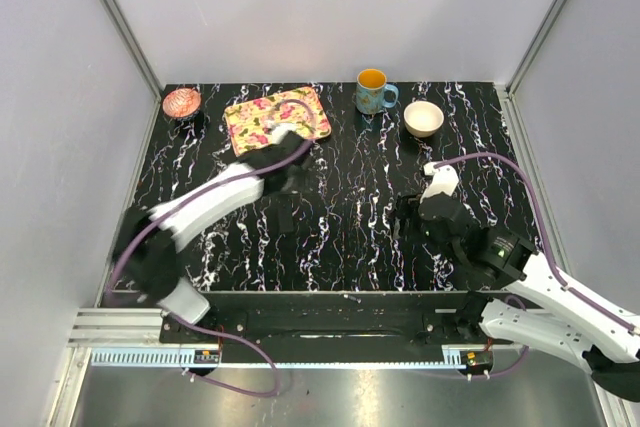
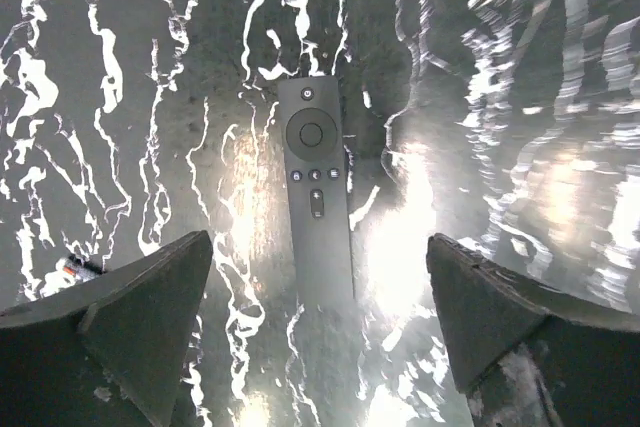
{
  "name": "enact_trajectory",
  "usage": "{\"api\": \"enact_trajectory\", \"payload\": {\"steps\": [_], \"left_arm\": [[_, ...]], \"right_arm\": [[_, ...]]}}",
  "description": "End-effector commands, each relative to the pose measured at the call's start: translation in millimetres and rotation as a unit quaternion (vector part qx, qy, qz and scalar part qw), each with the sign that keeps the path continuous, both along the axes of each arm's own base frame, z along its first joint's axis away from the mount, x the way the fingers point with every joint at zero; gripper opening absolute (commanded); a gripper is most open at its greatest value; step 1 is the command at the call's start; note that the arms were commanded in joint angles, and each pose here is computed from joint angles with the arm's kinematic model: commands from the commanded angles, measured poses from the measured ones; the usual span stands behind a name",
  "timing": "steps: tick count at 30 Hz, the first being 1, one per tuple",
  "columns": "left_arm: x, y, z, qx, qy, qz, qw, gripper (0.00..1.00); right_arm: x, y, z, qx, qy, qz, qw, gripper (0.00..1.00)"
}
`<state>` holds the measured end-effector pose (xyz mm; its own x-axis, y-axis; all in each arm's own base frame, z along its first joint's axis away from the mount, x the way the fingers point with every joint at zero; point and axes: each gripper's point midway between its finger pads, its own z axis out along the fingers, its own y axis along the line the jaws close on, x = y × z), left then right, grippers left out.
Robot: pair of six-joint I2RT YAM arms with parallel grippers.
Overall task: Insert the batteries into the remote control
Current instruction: Reset both arms
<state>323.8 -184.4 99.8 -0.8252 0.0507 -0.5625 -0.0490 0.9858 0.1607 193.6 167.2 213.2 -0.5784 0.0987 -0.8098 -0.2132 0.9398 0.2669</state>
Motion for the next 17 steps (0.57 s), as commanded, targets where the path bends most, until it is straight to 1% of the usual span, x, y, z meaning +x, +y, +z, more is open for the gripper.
{"api": "enact_trajectory", "payload": {"steps": [1, 3, 4, 6, 10, 11, 12, 13, 14, 15, 17], "left_arm": [[-11.4, 12.7, 85.2, -0.196, -0.139, 0.008, 0.971, 0.99], [-20.3, 25.6, 105.4, -0.223, -0.178, 0.027, 0.958, 0.99], [-26.0, 30.6, 100.5, -0.222, -0.177, 0.031, 0.958, 0.99], [-35.7, 38.6, 103.9, -0.226, -0.180, 0.041, 0.956, 0.99], [-49.8, 36.5, 95.3, -0.240, -0.162, 0.023, 0.957, 0.99], [-51.5, 31.1, 97.2, -0.252, -0.163, 0.006, 0.954, 0.99], [-54.4, 28.3, 100.9, -0.261, -0.167, -0.008, 0.951, 0.99], [-57.5, 26.3, 96.6, -0.266, -0.164, -0.020, 0.950, 0.99], [-57.9, 20.2, 101.0, -0.281, -0.172, -0.037, 0.944, 0.99], [-60.5, 19.0, 107.2, -0.291, -0.183, -0.046, 0.938, 0.99], [-62.6, 17.5, 109.3, -0.298, -0.190, -0.056, 0.934, 0.99]], "right_arm": [[6.3, -10.7, -0.9, 0.001, -0.021, -0.030, 0.999, 0.72], [8.0, -9.8, 0.5, 0.005, -0.028, -0.030, 0.999, 0.72], [8.5, -10.2, -1.6, 0.003, -0.029, -0.030, 0.999, 0.73], [10.5, -7.7, -0.3, 0.007, -0.036, -0.027, 0.999, 0.73], [13.7, -1.7, 1.6, 0.011, -0.047, -0.017, 0.999, 0.78], [15.1, -0.5, 3.7, 0.014, -0.051, -0.018, 0.998, 0.82], [16.2, 0.9, 5.4, 0.016, -0.053, -0.018, 0.998, 0.93], [16.9, 2.1, 6.4, 0.018, -0.055, -0.017, 0.998, 0.96], [18.0, 3.8, 9.0, 0.022, -0.058, -0.016, 0.998, 0.99], [18.5, 4.7, 10.7, 0.023, -0.061, -0.014, 0.998, 1.00], [20.4, 4.5, 15.3, 0.039, -0.064, -0.027, 0.997, 1.00]]}}
